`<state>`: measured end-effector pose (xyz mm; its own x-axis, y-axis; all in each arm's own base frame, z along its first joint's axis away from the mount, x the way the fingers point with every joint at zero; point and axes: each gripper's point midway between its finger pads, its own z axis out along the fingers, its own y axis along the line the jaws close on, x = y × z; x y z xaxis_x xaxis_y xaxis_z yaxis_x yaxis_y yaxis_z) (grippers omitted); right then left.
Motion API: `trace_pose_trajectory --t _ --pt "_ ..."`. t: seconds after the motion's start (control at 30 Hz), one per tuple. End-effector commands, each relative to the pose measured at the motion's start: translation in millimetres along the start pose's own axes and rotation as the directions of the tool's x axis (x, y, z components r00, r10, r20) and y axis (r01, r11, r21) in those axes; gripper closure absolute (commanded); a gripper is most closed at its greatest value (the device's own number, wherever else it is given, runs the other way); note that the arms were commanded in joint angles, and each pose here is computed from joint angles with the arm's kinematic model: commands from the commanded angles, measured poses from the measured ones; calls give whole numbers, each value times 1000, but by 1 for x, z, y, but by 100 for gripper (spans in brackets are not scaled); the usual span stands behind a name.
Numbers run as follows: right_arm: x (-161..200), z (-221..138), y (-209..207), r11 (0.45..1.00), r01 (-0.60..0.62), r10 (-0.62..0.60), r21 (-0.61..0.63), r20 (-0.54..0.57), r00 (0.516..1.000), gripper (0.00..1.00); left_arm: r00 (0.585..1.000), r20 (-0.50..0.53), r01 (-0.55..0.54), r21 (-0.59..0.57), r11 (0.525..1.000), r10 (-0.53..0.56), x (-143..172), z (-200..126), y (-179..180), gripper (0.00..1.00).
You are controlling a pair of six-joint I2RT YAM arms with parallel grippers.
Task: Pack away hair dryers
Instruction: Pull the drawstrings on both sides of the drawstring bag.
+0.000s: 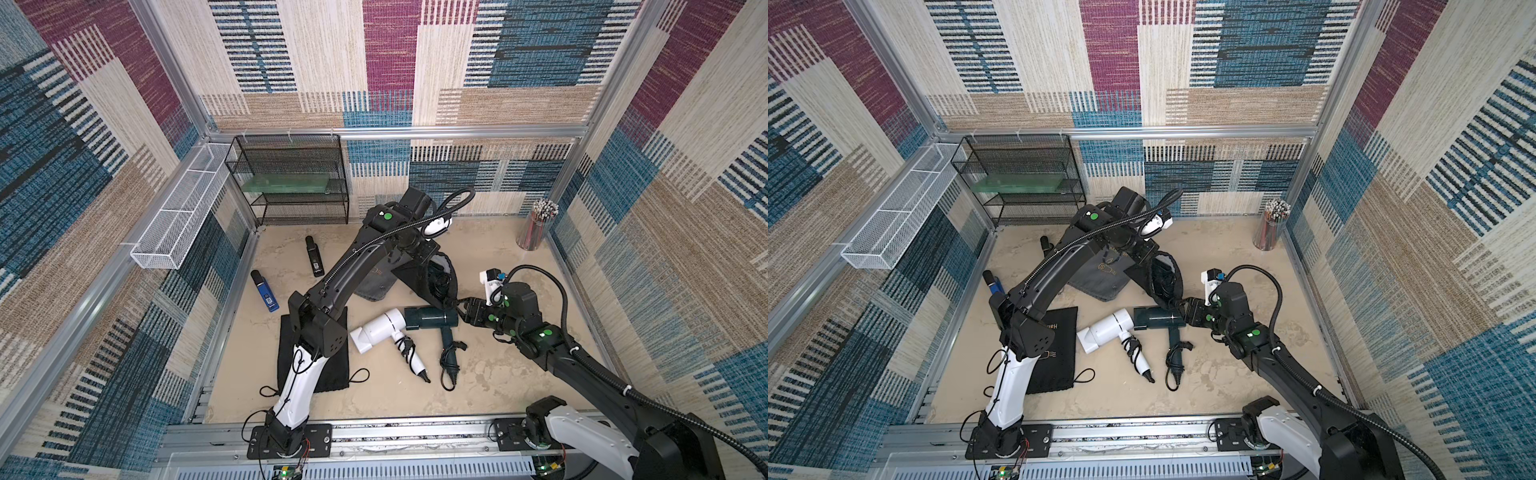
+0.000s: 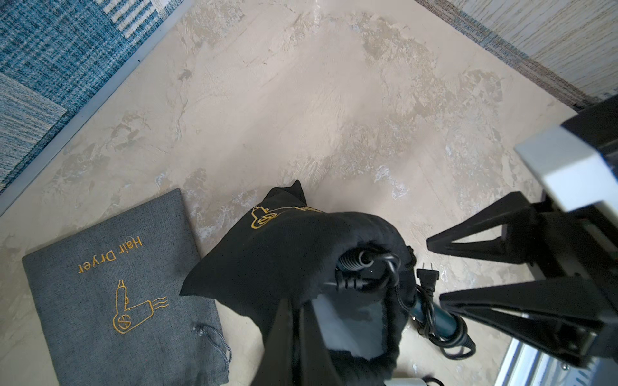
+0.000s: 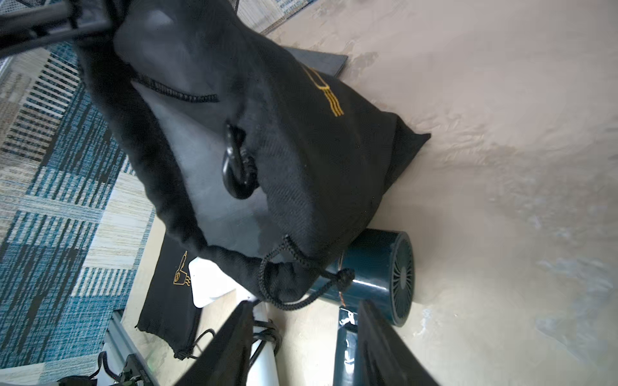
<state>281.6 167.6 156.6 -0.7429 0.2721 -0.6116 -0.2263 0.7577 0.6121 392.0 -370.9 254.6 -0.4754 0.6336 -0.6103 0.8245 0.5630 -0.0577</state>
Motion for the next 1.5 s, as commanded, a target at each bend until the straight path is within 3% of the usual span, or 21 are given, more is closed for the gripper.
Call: trace_pose_trajectory --t 0.0,0.17,0.53,0.73,1.1,1.47 --pt "-11 1 17 995 14 -9 -96 47 999 45 1000 20 -14 5 1000 14 -5 -2 -1 100" --pt "-6 9 12 994 11 -9 -105 26 1000 44 1000 20 -14 5 1000 14 -5 -2 -1 100" --pt "-20 5 6 983 8 11 -182 99 995 44 1000 19 -17 5 1000 17 -4 -3 -1 100" --pt "-19 7 15 963 10 12 -268 77 997 45 1000 21 -19 8 1000 18 -5 -3 -2 100" --pt "-10 17 8 958 -8 18 -288 30 999 49 1000 23 -21 2 1000 21 -5 -4 0 100" --pt "1 14 5 959 -17 21 -282 10 1000 67 1000 27 -16 2 1000 16 -6 -4 1 100"
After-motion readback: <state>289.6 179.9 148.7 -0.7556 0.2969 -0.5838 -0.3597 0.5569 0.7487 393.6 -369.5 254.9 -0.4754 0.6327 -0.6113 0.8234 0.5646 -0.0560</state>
